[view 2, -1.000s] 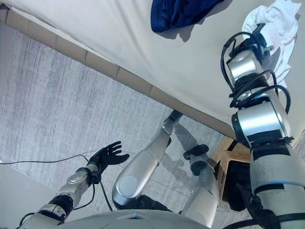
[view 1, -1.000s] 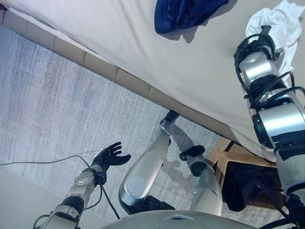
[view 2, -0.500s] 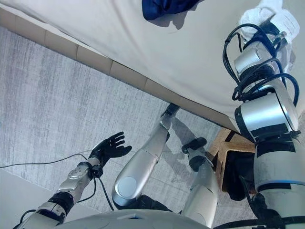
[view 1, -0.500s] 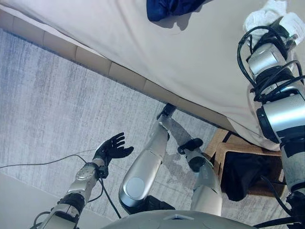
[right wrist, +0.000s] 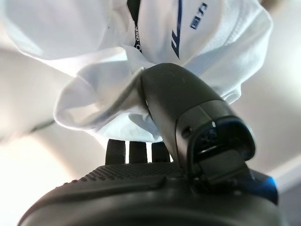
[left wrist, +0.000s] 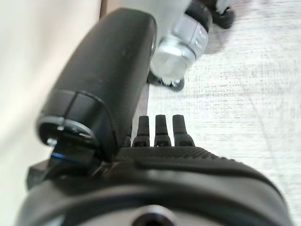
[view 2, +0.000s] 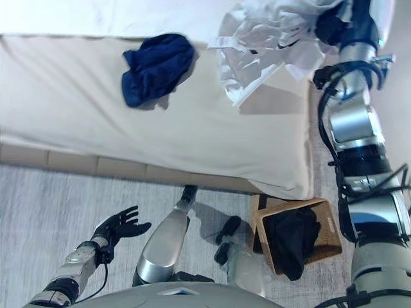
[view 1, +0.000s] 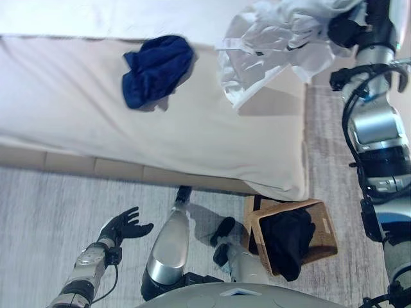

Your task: Pick up the clothes from the bed and place them into the basket

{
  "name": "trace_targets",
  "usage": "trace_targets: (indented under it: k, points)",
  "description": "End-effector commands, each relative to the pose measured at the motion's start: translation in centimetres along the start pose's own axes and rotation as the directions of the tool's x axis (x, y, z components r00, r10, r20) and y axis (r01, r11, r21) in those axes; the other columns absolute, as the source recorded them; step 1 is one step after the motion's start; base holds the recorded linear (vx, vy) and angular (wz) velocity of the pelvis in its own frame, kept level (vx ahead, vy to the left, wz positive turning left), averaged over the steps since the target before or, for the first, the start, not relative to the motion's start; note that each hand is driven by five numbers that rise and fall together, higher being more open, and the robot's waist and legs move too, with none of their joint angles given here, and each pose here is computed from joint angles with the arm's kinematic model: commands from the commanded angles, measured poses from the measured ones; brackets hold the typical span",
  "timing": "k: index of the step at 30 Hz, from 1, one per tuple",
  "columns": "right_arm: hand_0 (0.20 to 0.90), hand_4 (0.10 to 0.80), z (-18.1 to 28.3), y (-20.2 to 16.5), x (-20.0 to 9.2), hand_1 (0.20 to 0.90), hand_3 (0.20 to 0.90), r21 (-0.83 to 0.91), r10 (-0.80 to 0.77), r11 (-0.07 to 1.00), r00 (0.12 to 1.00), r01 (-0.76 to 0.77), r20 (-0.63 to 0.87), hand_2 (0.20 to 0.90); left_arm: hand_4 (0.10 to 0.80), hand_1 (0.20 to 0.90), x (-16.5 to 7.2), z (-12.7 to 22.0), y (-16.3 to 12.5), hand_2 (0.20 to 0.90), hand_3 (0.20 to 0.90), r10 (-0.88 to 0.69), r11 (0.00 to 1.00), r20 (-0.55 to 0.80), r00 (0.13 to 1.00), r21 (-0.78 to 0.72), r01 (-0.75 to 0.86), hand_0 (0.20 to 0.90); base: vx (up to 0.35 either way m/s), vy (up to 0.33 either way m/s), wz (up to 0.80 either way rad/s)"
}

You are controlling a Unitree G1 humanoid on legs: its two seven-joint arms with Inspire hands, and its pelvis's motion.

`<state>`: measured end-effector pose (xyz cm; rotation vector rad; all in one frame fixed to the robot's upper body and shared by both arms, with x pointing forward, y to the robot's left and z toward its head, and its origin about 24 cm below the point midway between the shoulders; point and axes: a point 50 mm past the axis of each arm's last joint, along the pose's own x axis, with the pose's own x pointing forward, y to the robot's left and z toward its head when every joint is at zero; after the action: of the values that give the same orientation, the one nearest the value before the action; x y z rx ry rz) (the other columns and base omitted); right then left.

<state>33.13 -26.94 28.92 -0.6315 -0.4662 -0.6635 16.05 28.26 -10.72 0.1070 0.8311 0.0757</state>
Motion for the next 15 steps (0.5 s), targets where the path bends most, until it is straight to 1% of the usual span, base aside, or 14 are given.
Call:
trace_targets:
  k: [1, 4, 6, 9, 11, 15]
  points:
    - [0.3, 0.1, 1.3, -5.6, 0.2, 0.3, 0.2, -0.112, -0.2, 0.967, 0.954, 0.229, 0.222, 0.3, 0.8, 0.9, -1.3, -5.8, -2.2, 0.9, 0.9, -0.033, 0.998, -0.207, 0.978, 0.054, 0.045, 0.9, 0.029, 0.005, -0.44]
    - [0.3, 0.1, 0.2, -6.4, -0.8, 0.3, 0.2, -0.129, -0.202, 0.964, 0.955, 0.234, 0.218, 0.3, 0.8, 0.9, -1.0, -6.0, -3.2, 0.9, 0.9, -0.048, 0.995, -0.24, 0.97, 0.07, 0.066, 0.9, 0.037, -0.022, -0.51]
    - [0.3, 0.1, -0.6, -7.0, -1.4, 0.3, 0.2, -0.144, -0.209, 0.96, 0.955, 0.242, 0.211, 0.3, 0.8, 0.9, -0.9, -6.0, -3.4, 0.9, 0.9, -0.054, 0.994, -0.251, 0.967, 0.082, 0.077, 0.9, 0.018, -0.047, -0.45]
    - [0.3, 0.1, -2.2, -7.0, -2.5, 0.3, 0.2, -0.151, -0.183, 0.966, 0.966, 0.212, 0.182, 0.3, 0.8, 0.9, -0.5, -5.6, -3.8, 0.9, 0.9, -0.058, 0.991, -0.262, 0.963, 0.1, 0.087, 0.9, 0.014, -0.079, -0.55]
    - [0.3, 0.1, -3.6, -6.5, -3.6, 0.3, 0.2, -0.17, -0.141, 0.971, 0.977, 0.168, 0.163, 0.3, 0.8, 0.9, -0.4, -5.4, -4.1, 0.9, 0.9, -0.07, 0.988, -0.269, 0.961, 0.114, 0.104, 0.9, 0.013, -0.094, -0.5]
    - [0.3, 0.1, -7.8, -5.1, -6.2, 0.3, 0.2, -0.24, 0.024, 0.971, 1.0, -0.02, 0.013, 0.3, 0.8, 0.9, -0.3, -5.3, -4.5, 0.9, 0.9, -0.091, 0.98, -0.276, 0.957, 0.145, 0.135, 0.9, -0.006, -0.114, -0.41]
